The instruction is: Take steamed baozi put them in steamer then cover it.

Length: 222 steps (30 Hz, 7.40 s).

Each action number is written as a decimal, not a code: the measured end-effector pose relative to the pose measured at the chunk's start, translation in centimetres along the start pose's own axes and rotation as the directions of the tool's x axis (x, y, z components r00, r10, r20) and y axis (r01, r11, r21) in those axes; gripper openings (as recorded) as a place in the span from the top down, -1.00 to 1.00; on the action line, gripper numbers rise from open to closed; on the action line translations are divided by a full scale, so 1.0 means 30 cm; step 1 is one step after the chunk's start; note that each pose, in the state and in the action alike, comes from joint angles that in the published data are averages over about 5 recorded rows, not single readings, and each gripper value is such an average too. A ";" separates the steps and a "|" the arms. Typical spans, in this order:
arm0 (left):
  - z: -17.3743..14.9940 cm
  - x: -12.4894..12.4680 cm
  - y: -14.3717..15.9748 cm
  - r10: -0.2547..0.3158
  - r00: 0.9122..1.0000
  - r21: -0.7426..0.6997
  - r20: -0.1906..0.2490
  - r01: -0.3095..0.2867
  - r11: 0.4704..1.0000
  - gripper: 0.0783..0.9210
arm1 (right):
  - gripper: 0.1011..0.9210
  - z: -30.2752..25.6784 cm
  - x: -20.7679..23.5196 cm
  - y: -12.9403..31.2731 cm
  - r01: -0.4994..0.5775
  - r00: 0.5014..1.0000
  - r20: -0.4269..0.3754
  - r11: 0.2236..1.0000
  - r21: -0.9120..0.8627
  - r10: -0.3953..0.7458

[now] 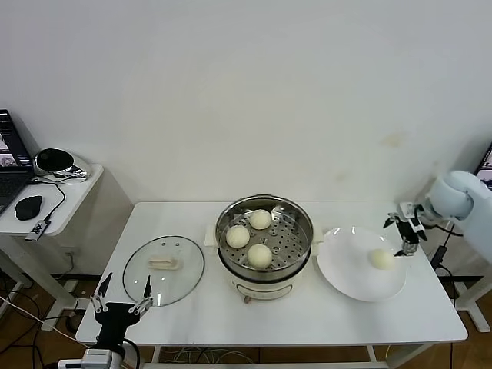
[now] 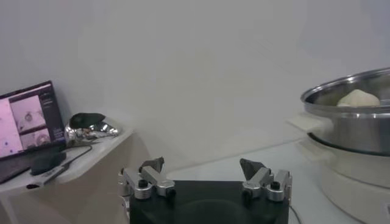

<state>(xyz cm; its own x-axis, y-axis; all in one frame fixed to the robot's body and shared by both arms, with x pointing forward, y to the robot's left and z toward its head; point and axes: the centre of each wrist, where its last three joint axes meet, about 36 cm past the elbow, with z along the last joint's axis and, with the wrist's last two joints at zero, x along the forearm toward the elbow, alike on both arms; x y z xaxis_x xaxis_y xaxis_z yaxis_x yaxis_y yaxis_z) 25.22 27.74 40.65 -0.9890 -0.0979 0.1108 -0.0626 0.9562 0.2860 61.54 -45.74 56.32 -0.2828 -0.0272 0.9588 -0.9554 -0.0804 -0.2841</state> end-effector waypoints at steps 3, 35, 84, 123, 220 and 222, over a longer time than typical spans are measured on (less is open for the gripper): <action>0.000 0.006 0.002 -0.004 1.000 0.000 -0.004 0.004 1.000 -0.77 | -0.76 0.030 -0.065 0.006 0.008 1.000 -0.010 1.000 -0.018 -0.008; 0.016 0.004 0.006 -0.015 1.000 0.002 -0.014 0.016 1.000 -0.77 | -0.32 0.006 -0.410 -0.008 0.050 0.995 -0.074 0.991 -0.128 -0.059; -0.004 -0.026 0.001 -0.018 1.000 0.033 0.011 0.017 0.999 -0.77 | -0.24 -0.966 0.193 -0.213 -0.014 0.976 0.214 0.992 -0.123 0.040; 0.015 -0.045 0.003 -0.011 1.000 0.032 0.001 0.011 0.999 -0.77 | -0.76 -0.870 0.150 -0.073 -0.073 0.950 0.280 0.968 -0.242 0.141; 0.468 -0.788 0.194 0.298 0.953 -0.981 0.057 -0.002 0.194 -0.33 | -0.76 -0.341 -0.247 1.373 -0.246 0.176 -0.395 -0.348 -0.905 0.902; 0.472 -0.791 0.192 0.299 0.953 -0.980 0.051 -0.009 0.198 -0.18 | -0.76 -0.344 -0.249 1.372 -0.246 0.177 -0.393 -0.346 -0.905 0.902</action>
<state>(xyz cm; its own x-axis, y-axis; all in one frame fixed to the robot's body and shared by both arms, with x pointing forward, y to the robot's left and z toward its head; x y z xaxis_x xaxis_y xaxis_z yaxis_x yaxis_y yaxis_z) 46.44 39.47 26.20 -0.9681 0.2065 0.1421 0.1279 -0.0803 0.9885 23.47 -38.57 37.50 -0.9455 0.3141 -0.0855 0.3233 0.9366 -0.1351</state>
